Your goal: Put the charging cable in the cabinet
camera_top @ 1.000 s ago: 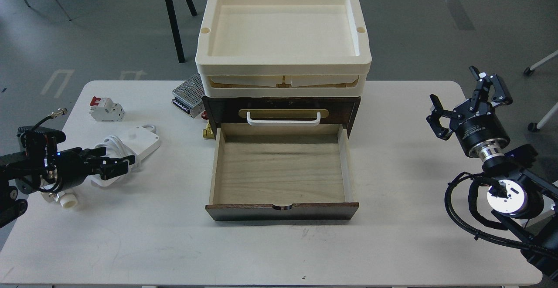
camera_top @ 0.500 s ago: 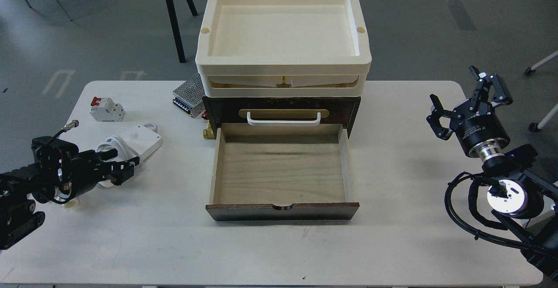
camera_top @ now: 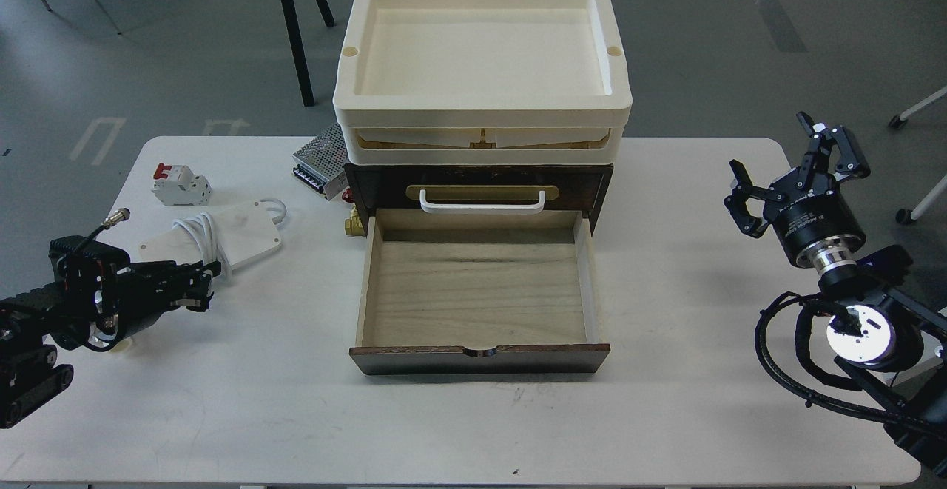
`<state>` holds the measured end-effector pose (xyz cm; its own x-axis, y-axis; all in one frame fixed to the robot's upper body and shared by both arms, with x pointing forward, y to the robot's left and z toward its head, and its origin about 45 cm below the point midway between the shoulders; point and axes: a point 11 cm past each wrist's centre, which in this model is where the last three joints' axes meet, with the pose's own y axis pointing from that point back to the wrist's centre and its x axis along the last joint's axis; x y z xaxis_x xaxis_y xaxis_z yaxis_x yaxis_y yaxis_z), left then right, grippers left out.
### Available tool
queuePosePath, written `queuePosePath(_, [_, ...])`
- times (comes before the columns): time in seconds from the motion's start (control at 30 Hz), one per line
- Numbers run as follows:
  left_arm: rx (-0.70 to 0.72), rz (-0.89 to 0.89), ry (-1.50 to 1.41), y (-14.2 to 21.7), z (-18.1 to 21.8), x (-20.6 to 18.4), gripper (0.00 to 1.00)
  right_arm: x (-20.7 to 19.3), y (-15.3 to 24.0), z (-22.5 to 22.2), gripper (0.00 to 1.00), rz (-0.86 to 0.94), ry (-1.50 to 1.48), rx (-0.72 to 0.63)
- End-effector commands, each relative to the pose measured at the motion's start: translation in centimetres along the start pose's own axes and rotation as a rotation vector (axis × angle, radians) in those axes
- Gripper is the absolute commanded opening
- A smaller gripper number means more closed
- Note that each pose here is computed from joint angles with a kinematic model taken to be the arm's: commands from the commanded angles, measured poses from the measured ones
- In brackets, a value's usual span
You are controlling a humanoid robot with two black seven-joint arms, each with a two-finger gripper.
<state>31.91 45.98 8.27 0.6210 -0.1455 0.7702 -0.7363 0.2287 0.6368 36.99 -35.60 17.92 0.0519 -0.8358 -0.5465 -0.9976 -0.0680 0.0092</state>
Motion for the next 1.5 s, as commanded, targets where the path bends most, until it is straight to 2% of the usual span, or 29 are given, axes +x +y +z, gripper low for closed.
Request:
queuePosePath(0.0, [0.007,0.013,0.003,0.2,-0.4,0.6,0.0,0.0,0.0,0.1,0.99,0.0,-0.001,-0.001])
queuePosePath(0.1, [0.026,0.023,0.002,0.8,-1.2,1.0,0.0,0.0,0.0,0.0,0.99,0.0,0.0,0.0])
queuePosePath(0.27, [0.113,0.072,-0.001,3.4,-4.9,3.4,0.0,0.0,0.0,0.0,0.99,0.0,0.0,0.0])
queuePosePath(0.53, [0.313,0.274,0.141,10.4,-11.9,8.7,0.0,0.0,0.0,0.1,0.99,0.0,-0.001,-0.001])
queuePosePath(0.7, [0.36,0.363,0.25,13.1,-13.9,11.2,0.0,0.0,0.0,0.0,0.99,-0.001,-0.001,0.0])
queuePosePath(0.8, [0.33,0.379,0.27,13.0,-13.3,12.0,0.0,0.0,0.0,0.0,0.99,0.0,0.0,0.0])
queuePosePath(0.97, [0.303,0.494,0.31,14.2,-13.2,15.5,0.0,-0.1,0.0,0.1,1.0,-0.001,-0.002,-0.001])
queuePosePath(1.07, [0.28,0.585,0.34,16.4,-13.7,20.0,0.0,-0.1,0.0,0.1,1.0,-0.001,-0.002,-0.001])
queuePosePath(1.2, [0.172,0.703,0.379,21.1,-12.6,27.7,0.0,-0.1,0.0,0.1,1.0,0.0,-0.001,-0.001])
queuePosePath(1.33, [-0.002,0.76,0.361,24.9,-8.8,34.1,0.0,-0.1,0.0,0.1,0.99,0.0,-0.001,-0.001])
queuePosePath(1.47, [-0.216,0.745,0.258,27.3,-2.0,39.4,0.0,-0.1,0.0,0.1,0.99,0.0,-0.001,-0.001])
